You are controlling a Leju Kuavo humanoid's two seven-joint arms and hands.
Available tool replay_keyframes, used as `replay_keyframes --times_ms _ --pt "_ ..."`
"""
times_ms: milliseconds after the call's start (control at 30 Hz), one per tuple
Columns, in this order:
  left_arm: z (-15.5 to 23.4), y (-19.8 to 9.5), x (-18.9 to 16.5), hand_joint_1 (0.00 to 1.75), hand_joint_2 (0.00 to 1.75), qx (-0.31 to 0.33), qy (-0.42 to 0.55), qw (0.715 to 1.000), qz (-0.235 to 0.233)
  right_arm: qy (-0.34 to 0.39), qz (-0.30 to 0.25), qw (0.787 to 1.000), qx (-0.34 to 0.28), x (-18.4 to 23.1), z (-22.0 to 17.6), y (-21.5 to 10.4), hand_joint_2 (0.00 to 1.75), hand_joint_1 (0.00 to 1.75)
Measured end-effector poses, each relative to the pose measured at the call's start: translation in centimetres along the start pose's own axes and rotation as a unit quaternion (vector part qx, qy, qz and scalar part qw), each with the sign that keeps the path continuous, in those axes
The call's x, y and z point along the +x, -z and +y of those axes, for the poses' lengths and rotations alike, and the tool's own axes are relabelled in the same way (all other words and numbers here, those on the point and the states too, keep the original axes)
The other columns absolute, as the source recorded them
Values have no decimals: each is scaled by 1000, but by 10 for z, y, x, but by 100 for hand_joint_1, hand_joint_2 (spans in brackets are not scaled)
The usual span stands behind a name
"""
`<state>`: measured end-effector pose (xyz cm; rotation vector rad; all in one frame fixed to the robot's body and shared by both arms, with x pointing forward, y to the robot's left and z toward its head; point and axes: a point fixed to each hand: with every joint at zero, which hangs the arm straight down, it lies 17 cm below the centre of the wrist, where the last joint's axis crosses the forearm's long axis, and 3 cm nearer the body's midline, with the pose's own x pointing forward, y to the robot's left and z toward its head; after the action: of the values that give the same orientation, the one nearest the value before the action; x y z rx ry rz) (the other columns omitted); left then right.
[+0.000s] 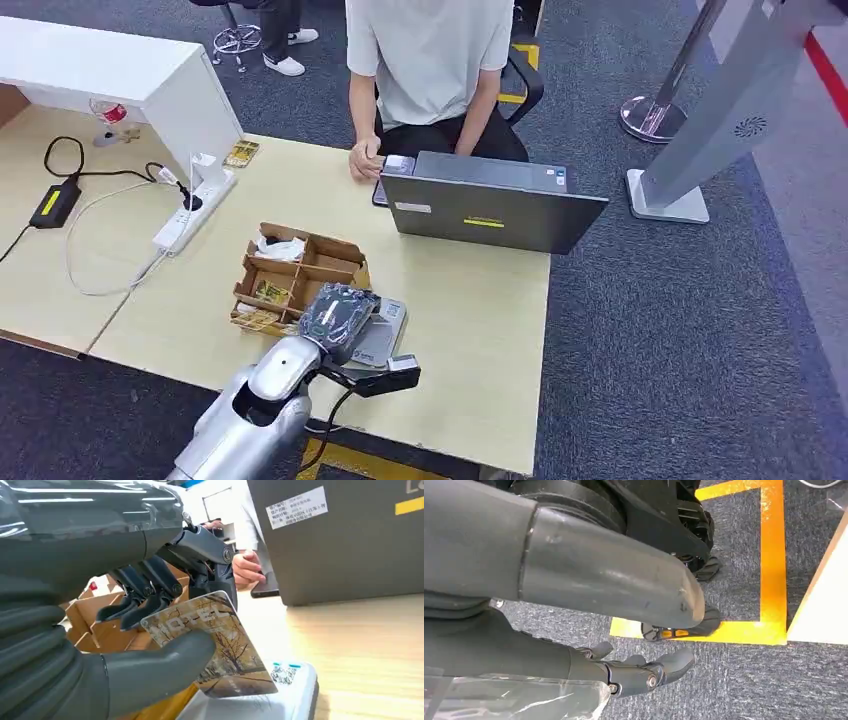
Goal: Pass the card to the sensor for recognition and then transmit it.
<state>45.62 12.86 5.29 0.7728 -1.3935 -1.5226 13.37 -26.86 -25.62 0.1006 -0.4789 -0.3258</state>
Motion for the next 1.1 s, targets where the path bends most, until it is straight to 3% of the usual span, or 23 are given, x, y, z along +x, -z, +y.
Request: replay_keyframes --times_ms 167,367,500,633,800,933,967,1100 --pt "25 3 -7 175 175 48 -4 999 17 -1 -4 1000 0 1 0 0 0 0" --pt "174 -1 -15 175 175 255 38 966 27 -13 -9 1000 4 1 1 -1 0 0" --pt "260 -14 -41 175 175 344 78 934 59 -26 -8 1000 12 1 4 -1 0 0" --pt "319 -23 -82 175 175 385 117 910 104 -38 -2 999 17 1 7 0 0 0" --pt "353 -23 -124 175 175 392 140 897 148 -26 -6 999 31 7 14 1 0 0" --pt "365 -22 -137 175 175 395 139 894 158 -20 -11 999 35 9 17 0 0 0" --pt "366 -22 -138 0 175 395 137 894 159 -20 -12 999 36 10 17 1 0 0" --pt "363 -17 -141 0 175 383 127 901 160 -20 -14 999 36 11 18 1 0 0"
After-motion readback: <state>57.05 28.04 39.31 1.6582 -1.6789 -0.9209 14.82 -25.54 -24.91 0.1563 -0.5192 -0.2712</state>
